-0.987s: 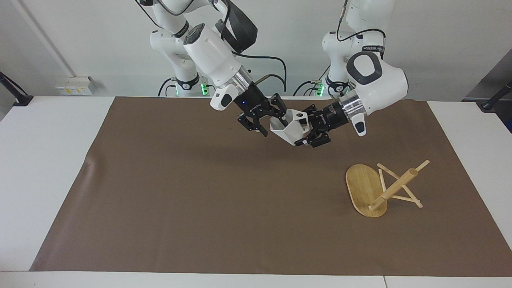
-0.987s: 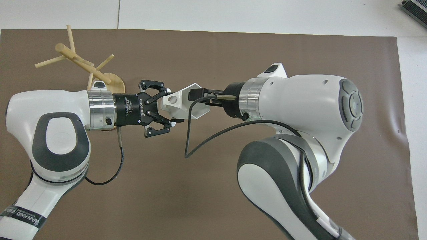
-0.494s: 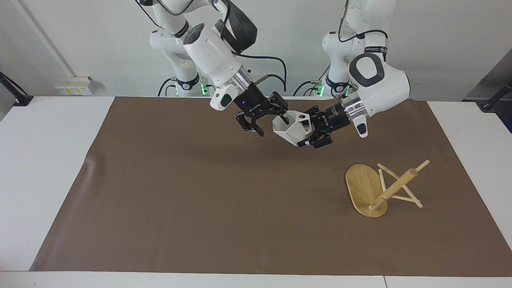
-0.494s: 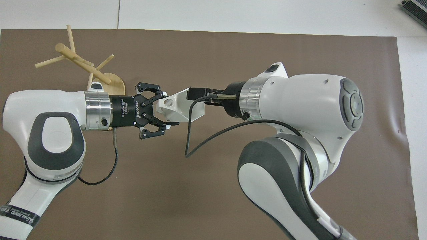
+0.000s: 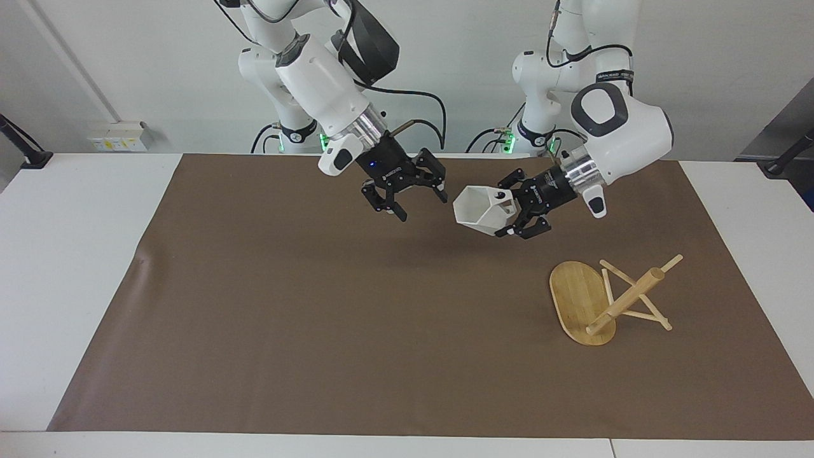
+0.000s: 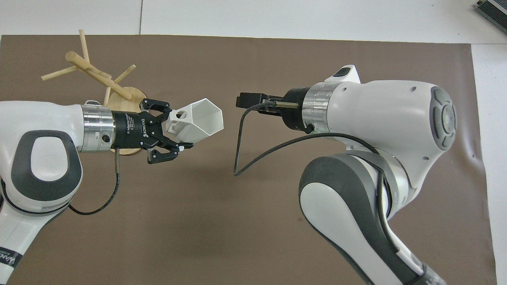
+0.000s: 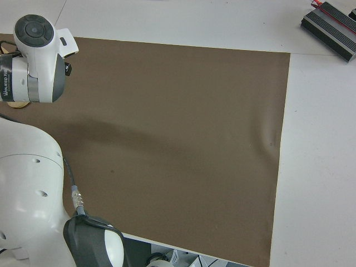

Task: Hang cup on rack
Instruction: 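Open the right gripper and withdraw it while the left gripper lifts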

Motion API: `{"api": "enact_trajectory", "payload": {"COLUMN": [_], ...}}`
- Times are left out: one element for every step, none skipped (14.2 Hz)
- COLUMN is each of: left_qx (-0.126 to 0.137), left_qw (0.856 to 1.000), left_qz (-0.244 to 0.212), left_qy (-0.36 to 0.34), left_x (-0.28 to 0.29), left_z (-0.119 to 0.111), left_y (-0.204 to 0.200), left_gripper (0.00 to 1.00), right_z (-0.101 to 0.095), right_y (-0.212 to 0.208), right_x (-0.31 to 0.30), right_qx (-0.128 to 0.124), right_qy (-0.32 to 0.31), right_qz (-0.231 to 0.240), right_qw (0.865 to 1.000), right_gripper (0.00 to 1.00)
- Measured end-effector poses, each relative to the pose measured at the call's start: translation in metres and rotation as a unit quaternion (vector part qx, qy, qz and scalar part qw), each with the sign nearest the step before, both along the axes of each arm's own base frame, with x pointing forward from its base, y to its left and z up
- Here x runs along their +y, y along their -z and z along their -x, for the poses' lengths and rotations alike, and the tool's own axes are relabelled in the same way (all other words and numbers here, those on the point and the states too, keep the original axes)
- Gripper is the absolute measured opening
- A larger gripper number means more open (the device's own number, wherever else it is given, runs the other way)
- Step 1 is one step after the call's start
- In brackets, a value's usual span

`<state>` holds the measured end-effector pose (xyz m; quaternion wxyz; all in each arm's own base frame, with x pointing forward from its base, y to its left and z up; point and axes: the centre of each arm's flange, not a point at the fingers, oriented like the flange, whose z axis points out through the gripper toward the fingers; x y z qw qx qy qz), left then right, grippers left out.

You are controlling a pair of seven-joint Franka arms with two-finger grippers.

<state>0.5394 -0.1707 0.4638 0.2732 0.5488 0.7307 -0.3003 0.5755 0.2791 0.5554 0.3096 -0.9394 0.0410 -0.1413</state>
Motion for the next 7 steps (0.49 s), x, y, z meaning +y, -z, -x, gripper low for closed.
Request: {"api": "enact_trajectory", "payload": {"left_qx": [0.017, 0.029, 0.038, 0.047, 0.053, 0.056, 0.057], "left_qw": [1.0, 0.998, 0.996, 0.993, 0.989, 0.985, 0.981], "left_qz": [-0.013, -0.021, -0.024, -0.025, -0.026, -0.027, -0.028], "left_qy": [-0.022, -0.049, -0.078, -0.109, -0.135, -0.158, -0.182], "left_x": [0.006, 0.011, 0.015, 0.018, 0.022, 0.025, 0.03], "left_z": [-0.002, -0.004, -0.007, -0.01, -0.012, -0.013, -0.015], "left_y": [-0.001, -0.002, -0.003, -0.004, -0.003, 0.0, 0.003], "left_gripper": [0.7, 0.7, 0.7, 0.7, 0.7, 0.7, 0.7], "right_z": [-0.006, -0.012, -0.017, -0.024, -0.03, -0.037, -0.042], "right_y": [-0.001, -0.002, -0.002, -0.001, 0.0, 0.002, 0.003], "right_x": [-0.012, -0.027, -0.04, -0.057, -0.074, -0.093, -0.111], "right_qx": [-0.01, -0.019, -0.023, -0.025, -0.027, -0.028, -0.03], "right_qy": [0.001, 0.004, 0.011, 0.022, 0.035, 0.048, 0.061], "right_qz": [0.009, 0.016, 0.02, 0.024, 0.029, 0.037, 0.046], "right_qw": [1.0, 1.0, 0.999, 0.999, 0.999, 0.998, 0.997], "right_gripper": [1.0, 1.0, 1.0, 1.0, 1.0, 1.0, 1.0]}}
